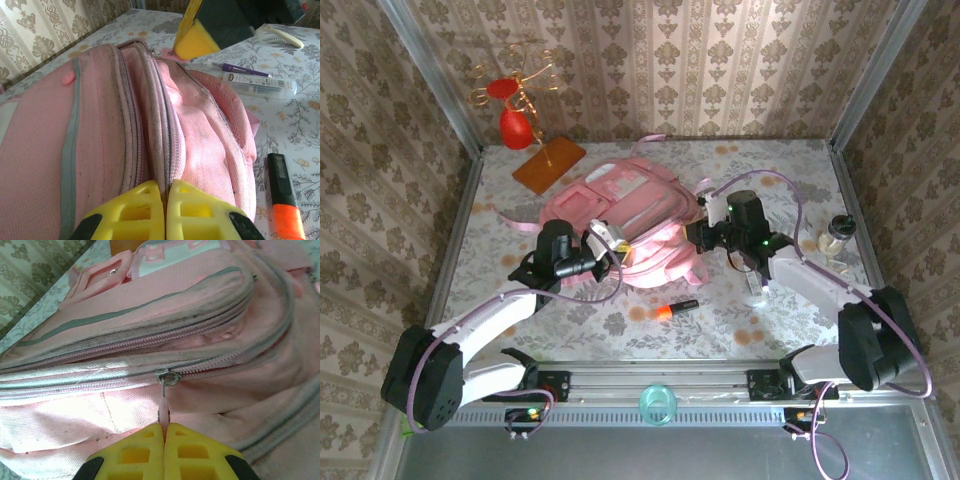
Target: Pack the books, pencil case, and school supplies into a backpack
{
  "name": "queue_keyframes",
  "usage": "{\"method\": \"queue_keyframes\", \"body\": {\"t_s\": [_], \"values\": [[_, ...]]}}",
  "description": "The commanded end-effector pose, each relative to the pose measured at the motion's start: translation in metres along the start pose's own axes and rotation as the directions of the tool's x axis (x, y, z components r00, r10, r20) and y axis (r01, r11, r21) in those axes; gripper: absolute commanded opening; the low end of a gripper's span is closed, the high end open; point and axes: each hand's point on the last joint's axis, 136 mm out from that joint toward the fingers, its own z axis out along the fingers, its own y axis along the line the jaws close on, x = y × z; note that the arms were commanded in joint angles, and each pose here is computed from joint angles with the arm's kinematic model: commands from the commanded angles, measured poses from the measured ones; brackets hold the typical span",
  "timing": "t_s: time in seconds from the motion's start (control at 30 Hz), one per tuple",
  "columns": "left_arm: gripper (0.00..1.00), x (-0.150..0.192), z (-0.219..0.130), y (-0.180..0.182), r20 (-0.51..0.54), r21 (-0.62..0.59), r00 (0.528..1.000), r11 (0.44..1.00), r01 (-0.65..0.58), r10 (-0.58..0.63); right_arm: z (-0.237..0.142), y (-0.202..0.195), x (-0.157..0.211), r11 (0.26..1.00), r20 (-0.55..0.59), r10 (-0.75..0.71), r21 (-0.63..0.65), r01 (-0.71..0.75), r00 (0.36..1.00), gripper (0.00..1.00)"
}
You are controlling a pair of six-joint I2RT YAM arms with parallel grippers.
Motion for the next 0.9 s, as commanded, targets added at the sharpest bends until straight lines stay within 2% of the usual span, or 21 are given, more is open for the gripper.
{"method": "queue_keyframes", "body": {"t_s": [0.0,0.5,0.87], "values": [[0.00,-0.027,-0.008,0.006,0.091,-0.033,0.994,0.998,-0.054,0.057,0.019,0.017,0.001,0.995,-0.001,-0.012,-0.104,0.012,1.000,0.00],[0.00,-0.029,-0.008,0.003,0.094,-0.024,0.994,0.998,-0.060,0.062,0.044,0.015,0.018,0.994,-0.032,-0.013,-0.113,0.009,0.999,0.13],[0.00,-0.028,-0.007,0.001,0.089,-0.019,0.994,0.998,-0.063,0.064,0.052,0.015,0.016,0.995,-0.024,-0.029,-0.098,0.026,0.999,0.16]]}}
